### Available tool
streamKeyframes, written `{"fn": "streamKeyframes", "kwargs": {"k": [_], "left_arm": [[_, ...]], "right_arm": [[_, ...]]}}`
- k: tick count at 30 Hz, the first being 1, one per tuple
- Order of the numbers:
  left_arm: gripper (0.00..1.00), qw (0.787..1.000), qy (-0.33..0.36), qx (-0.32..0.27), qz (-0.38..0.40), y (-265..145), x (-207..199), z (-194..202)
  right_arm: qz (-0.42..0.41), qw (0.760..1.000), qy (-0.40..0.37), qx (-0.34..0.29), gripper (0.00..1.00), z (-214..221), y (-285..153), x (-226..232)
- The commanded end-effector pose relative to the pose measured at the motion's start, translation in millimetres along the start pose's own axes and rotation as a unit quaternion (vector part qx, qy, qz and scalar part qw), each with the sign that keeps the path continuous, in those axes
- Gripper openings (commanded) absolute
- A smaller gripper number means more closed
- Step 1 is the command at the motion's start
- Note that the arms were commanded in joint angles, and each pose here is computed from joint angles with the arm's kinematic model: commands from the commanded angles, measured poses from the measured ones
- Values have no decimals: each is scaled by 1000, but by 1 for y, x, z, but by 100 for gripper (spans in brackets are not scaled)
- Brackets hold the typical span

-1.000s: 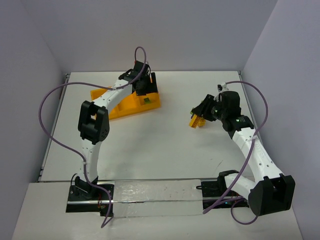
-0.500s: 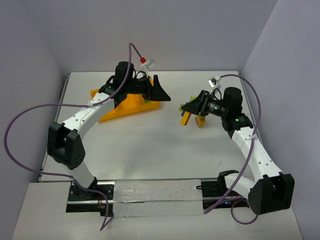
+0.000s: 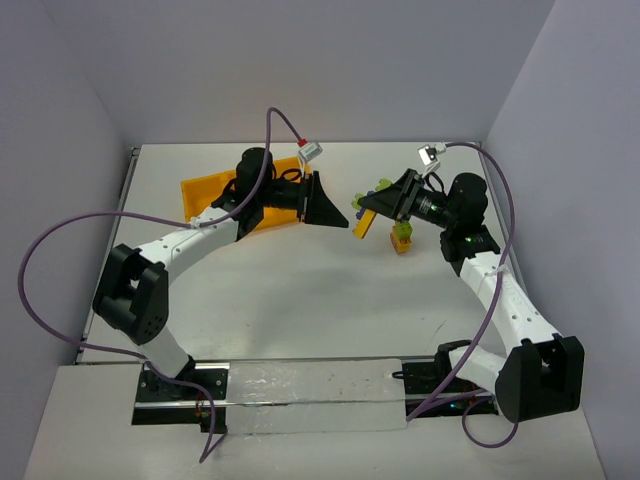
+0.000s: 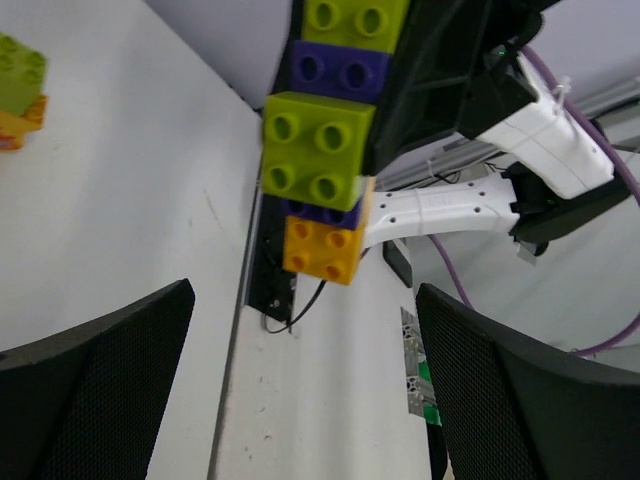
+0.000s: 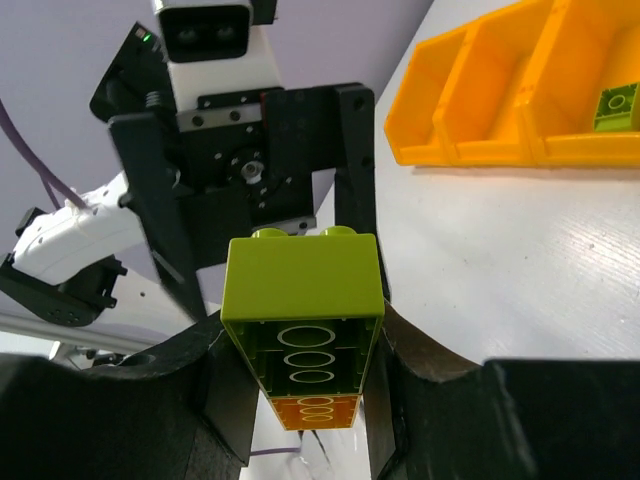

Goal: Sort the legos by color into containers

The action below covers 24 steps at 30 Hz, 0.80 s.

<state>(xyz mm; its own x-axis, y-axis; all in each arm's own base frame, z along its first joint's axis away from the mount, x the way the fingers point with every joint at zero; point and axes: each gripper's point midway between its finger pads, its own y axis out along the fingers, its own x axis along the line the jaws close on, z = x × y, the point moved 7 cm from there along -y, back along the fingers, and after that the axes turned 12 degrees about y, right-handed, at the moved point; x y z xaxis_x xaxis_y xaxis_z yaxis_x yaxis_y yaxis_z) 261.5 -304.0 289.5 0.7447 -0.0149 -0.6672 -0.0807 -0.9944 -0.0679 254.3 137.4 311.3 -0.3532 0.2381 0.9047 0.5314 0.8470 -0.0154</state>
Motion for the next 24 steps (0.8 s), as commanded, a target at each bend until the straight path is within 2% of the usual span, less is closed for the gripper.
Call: {"fn": "streamKeyframes", "kwargs": {"k": [1,8,17,21,24], "left_arm": [[99,996,58,-18,63,8,-29,-17],[99,995,49,-8,81,24,-27,-14],[97,996,31,-12,80,34,-17,-12],[90,995,19,-23,94,36,-18,-14],[78,993,13,-31,112,36,-20,-17]], "right_arm": [[-28,999,-17,-15,0,-7,3,12],[-22,999,-8,-35,0,-9,5,11],[-28,999,-6,-29,0,-7,9,13],[-30,999,-4,-29,0,-7,11,13],[-32,999,-5,-28,0,-6,10,14]]}}
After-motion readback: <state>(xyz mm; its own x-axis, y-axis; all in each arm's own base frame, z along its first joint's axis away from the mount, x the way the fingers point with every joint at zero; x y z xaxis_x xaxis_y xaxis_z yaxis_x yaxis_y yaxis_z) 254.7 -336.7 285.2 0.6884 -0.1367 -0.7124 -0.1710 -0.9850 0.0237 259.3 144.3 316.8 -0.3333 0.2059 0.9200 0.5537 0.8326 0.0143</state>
